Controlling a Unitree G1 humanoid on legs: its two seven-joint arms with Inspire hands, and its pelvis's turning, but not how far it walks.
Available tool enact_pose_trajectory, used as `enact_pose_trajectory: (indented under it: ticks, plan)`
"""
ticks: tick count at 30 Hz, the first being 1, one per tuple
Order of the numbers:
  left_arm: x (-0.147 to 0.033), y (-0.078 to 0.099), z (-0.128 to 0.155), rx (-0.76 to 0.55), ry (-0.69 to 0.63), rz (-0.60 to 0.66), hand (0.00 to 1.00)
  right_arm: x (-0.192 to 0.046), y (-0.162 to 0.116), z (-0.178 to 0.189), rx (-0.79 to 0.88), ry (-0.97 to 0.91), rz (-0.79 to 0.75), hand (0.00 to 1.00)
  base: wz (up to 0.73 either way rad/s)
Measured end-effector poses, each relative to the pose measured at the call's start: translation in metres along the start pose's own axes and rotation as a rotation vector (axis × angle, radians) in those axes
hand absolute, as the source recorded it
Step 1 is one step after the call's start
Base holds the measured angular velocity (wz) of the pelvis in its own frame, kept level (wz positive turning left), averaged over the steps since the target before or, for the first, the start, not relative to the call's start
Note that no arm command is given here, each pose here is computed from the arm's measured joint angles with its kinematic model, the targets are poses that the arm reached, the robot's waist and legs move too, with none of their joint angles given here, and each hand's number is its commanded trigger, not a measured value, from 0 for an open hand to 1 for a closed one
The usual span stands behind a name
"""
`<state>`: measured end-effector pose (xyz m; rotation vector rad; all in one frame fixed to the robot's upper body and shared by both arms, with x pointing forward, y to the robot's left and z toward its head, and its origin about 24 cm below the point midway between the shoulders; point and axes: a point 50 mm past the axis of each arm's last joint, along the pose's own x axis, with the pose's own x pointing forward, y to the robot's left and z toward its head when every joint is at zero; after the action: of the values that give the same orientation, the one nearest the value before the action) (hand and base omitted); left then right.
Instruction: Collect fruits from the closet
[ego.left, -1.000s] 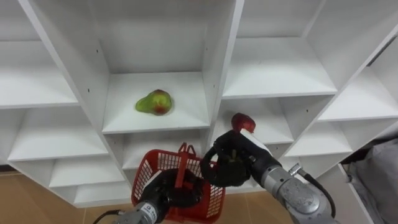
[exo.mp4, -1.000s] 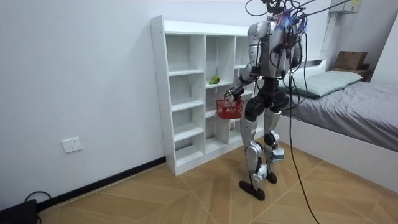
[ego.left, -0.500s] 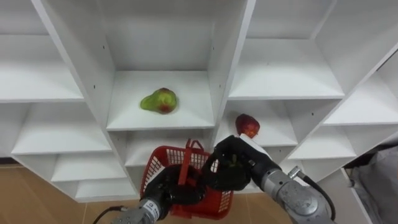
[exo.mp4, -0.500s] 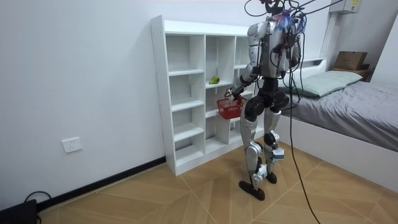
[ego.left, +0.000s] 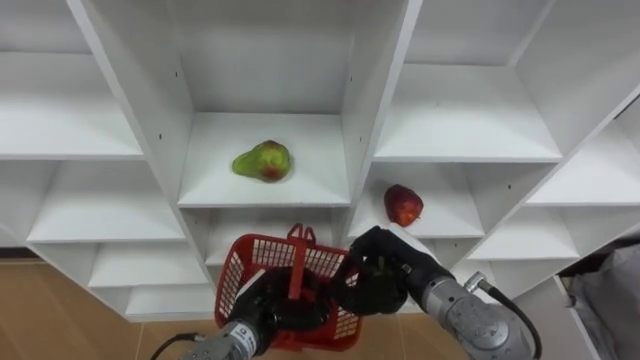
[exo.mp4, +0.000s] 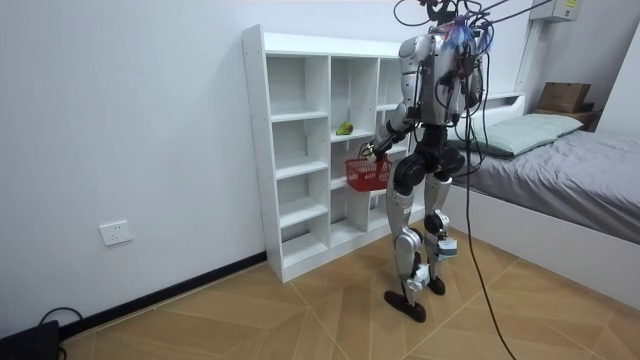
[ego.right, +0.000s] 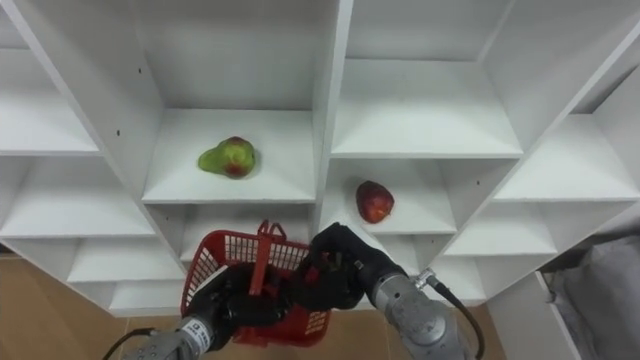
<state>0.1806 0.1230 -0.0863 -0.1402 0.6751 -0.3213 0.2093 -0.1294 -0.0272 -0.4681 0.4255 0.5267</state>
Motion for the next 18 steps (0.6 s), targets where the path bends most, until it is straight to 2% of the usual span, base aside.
enact_pose_trajectory:
  ticks: [18]
  plan:
    - [-0.001,0.0,0.003,0.003,-0.004,-0.004,1.0,0.004,0.002,-0.012,0.017,0.062,-0.063,1.0,0.0]
